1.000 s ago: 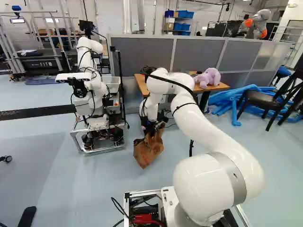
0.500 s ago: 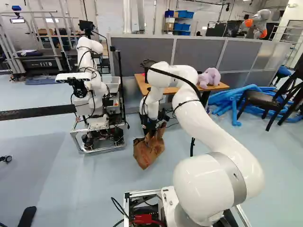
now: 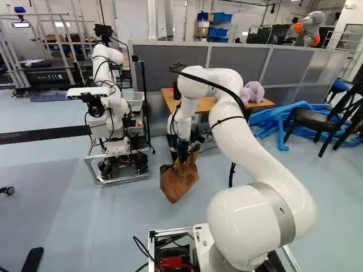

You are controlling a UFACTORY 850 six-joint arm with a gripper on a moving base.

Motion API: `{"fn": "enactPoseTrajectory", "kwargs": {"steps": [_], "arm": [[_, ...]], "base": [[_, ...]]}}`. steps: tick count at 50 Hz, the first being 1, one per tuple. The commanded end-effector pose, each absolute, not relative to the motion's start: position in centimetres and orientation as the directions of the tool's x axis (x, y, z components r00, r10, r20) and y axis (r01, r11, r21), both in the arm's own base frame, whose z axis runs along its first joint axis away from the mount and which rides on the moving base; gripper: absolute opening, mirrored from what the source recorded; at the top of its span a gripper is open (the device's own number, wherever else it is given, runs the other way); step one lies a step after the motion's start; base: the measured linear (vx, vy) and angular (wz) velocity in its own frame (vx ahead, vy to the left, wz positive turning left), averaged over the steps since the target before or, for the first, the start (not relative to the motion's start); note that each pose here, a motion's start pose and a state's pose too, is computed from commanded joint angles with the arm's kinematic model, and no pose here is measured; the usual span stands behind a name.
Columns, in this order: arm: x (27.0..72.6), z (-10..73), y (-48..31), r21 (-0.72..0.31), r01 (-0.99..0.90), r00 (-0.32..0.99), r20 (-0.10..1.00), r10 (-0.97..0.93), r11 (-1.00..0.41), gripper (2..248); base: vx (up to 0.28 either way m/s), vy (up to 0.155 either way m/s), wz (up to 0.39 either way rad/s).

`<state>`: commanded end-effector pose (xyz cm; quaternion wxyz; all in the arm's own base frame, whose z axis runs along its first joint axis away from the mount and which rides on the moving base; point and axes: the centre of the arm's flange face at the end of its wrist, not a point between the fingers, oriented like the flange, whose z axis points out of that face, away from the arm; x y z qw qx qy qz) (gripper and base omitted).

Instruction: Pick up the bag on the ground and place it on the table

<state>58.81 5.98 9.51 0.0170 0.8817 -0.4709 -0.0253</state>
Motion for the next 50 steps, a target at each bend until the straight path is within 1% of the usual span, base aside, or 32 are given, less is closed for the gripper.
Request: {"fn": "enactPoseTrajectory", "kwargs": {"steps": [50], "arm": [[57.5,17.2,5.8,-0.002,-0.831,0.556,0.001,-0.831,-0.556,26]], "base": [[0.0,0.0,0.0]]}}
